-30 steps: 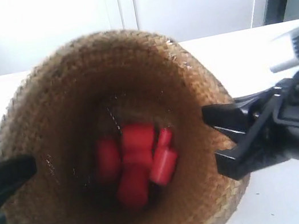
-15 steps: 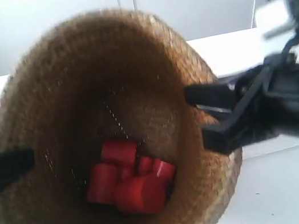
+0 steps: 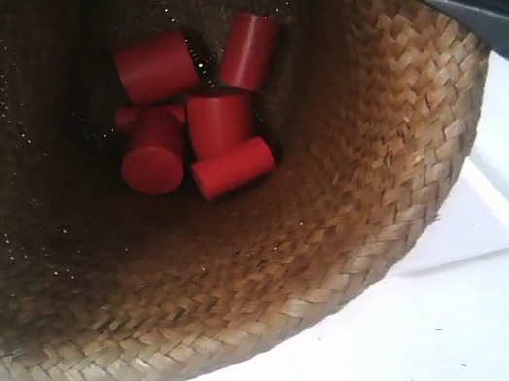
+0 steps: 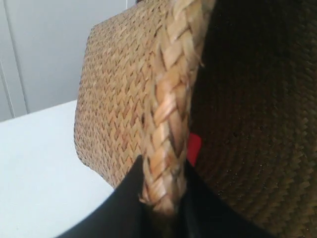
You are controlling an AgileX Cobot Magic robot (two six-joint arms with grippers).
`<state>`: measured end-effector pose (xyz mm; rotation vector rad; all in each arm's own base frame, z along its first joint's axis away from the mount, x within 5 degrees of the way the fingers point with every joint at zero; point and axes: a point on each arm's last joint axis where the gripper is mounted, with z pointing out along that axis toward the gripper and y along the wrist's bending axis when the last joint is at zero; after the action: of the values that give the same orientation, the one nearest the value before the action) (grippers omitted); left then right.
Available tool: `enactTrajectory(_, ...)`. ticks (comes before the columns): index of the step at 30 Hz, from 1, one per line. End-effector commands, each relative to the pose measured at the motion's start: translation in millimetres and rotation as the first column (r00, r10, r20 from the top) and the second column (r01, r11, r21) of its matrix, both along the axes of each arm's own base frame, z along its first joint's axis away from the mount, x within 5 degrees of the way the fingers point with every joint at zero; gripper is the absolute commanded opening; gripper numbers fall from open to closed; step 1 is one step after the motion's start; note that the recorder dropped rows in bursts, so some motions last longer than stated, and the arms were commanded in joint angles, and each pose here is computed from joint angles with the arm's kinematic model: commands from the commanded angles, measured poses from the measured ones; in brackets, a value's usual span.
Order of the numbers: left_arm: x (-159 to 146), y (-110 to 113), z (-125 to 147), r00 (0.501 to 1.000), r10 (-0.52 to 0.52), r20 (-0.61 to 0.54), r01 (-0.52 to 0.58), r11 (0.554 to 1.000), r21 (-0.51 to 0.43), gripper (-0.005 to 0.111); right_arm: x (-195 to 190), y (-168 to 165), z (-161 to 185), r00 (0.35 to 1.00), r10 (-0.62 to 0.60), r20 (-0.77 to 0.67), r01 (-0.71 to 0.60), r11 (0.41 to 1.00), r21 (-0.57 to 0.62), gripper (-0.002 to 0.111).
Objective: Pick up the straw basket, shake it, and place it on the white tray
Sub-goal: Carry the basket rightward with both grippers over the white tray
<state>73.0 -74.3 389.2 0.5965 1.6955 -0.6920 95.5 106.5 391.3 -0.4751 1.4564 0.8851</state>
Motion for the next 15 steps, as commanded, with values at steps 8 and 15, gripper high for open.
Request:
enactTrajectory(8, 48.4, -39.0, 10.8, 0.971, 0.016, -0.239, 0.036, 0.977, 0.210, 0.000, 14.1, 2.8, 7.7, 0.996, -0.081, -0.035, 0.082, 0.996, 0.035, 0.000)
enactTrajectory(15, 75.1, -57.4, 17.2, 0.946, 0.058, -0.320, 0.043, 0.953, 0.300, 0.000, 43.5, 1.8, -21.5, 0.945, -0.326, 0.002, 0.323, 0.935, -0.147, 0.000)
